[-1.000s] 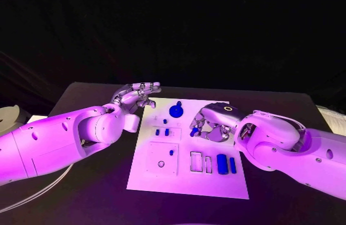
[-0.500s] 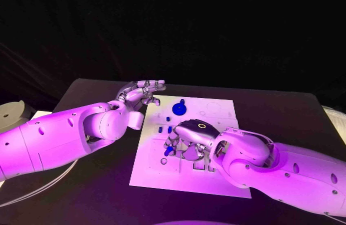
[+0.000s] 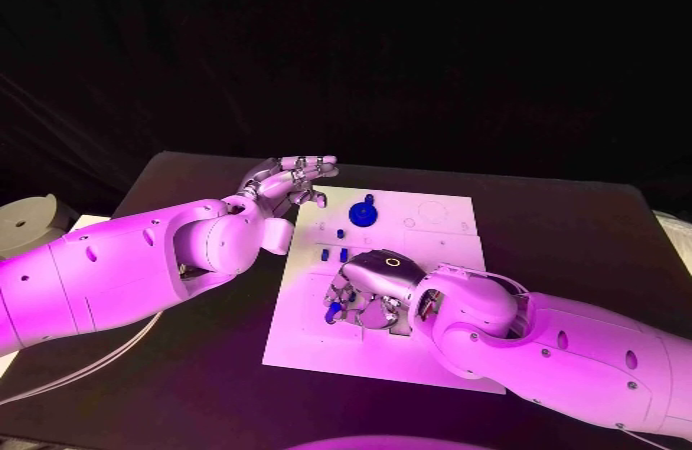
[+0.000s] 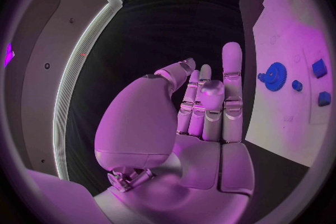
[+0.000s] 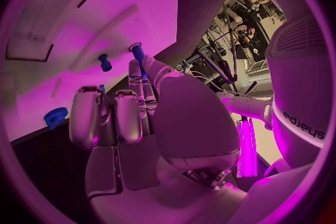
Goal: Assemble the parts on the task board
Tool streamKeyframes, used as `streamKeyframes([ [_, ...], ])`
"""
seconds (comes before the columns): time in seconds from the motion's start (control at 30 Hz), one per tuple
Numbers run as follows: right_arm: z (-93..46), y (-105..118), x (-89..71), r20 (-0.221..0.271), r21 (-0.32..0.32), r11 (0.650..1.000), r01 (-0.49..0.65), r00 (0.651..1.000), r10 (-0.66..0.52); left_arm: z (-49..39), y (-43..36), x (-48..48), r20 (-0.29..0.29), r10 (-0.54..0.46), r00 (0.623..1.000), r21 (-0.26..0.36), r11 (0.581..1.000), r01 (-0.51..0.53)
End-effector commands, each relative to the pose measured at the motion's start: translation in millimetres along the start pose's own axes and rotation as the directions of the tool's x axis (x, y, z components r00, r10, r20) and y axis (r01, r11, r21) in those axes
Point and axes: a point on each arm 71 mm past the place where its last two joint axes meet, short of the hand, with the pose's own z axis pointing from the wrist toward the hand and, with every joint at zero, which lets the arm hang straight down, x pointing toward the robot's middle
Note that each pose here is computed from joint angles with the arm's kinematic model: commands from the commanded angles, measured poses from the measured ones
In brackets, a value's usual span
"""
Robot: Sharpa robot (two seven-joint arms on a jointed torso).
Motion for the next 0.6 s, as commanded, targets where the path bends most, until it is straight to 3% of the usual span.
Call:
streamKeyframes([
  [0.03, 1.9, 2.2, 4.1, -0.033, -0.014, 1.000, 0.020, 0.999, -0.020, 1.1, 0.0, 3.5, -0.024, -0.010, 1.000, 0.002, 1.000, 0.010],
  [0.6, -2.0, -6.7, 7.2, -0.064, 0.028, 0.998, 0.058, 0.996, -0.056, 1.4, 0.2, 2.3, -0.021, -0.009, 1.000, 0.000, 1.000, 0.009],
])
